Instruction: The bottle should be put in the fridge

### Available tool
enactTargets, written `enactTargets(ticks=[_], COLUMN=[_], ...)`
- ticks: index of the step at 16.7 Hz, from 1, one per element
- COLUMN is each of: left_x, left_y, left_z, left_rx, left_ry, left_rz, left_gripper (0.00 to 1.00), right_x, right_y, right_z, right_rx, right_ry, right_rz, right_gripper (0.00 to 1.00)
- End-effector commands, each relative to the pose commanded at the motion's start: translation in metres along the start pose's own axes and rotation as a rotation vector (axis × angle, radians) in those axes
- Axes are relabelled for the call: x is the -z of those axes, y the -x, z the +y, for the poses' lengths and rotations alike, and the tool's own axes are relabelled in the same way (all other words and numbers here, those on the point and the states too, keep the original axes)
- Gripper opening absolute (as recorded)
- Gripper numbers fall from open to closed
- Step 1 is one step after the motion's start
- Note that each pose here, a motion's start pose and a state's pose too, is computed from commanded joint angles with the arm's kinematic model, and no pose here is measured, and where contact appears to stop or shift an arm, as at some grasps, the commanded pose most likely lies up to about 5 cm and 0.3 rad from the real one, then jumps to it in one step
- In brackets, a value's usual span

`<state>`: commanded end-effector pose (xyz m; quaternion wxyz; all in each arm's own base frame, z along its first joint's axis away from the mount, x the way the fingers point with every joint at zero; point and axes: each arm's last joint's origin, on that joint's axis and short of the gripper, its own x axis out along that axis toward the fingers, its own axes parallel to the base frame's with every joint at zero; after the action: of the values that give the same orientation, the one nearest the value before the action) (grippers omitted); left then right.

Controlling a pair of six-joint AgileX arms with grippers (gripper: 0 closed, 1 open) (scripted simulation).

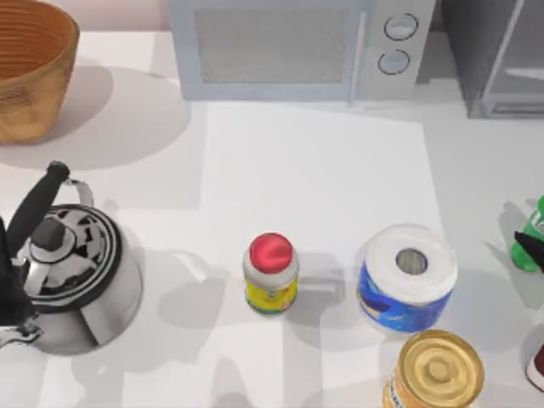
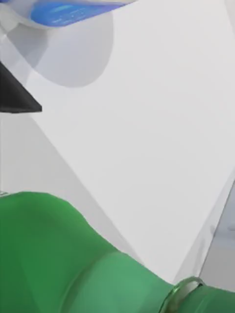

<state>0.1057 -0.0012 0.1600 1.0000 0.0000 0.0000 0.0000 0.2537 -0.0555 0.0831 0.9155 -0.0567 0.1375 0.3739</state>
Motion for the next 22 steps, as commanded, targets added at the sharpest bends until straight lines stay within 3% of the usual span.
enactTargets(ticks=[7, 20, 22], left_x=[0.0, 0.0, 0.0], left_y=[0.0, 0.0, 0.0], left_z=[0.0, 0.0, 0.0], left_rx=[0.0, 0.0, 0.0], left_ry=[0.0, 0.0, 0.0], left_rz=[0.0, 0.0, 0.0], left_gripper=[1.0, 1.0, 1.0], right_x=[0.0061, 0.0061, 0.0061], right_y=[-0.0079, -0.0079, -0.0079], right_z=[0.0037, 0.0037, 0.0037], right_rx=[0.0, 0.0, 0.0], right_ry=[-0.002, -0.002, -0.002], right_rz=[0.001, 0.001, 0.001], right_gripper=[1.0, 0.03, 0.01])
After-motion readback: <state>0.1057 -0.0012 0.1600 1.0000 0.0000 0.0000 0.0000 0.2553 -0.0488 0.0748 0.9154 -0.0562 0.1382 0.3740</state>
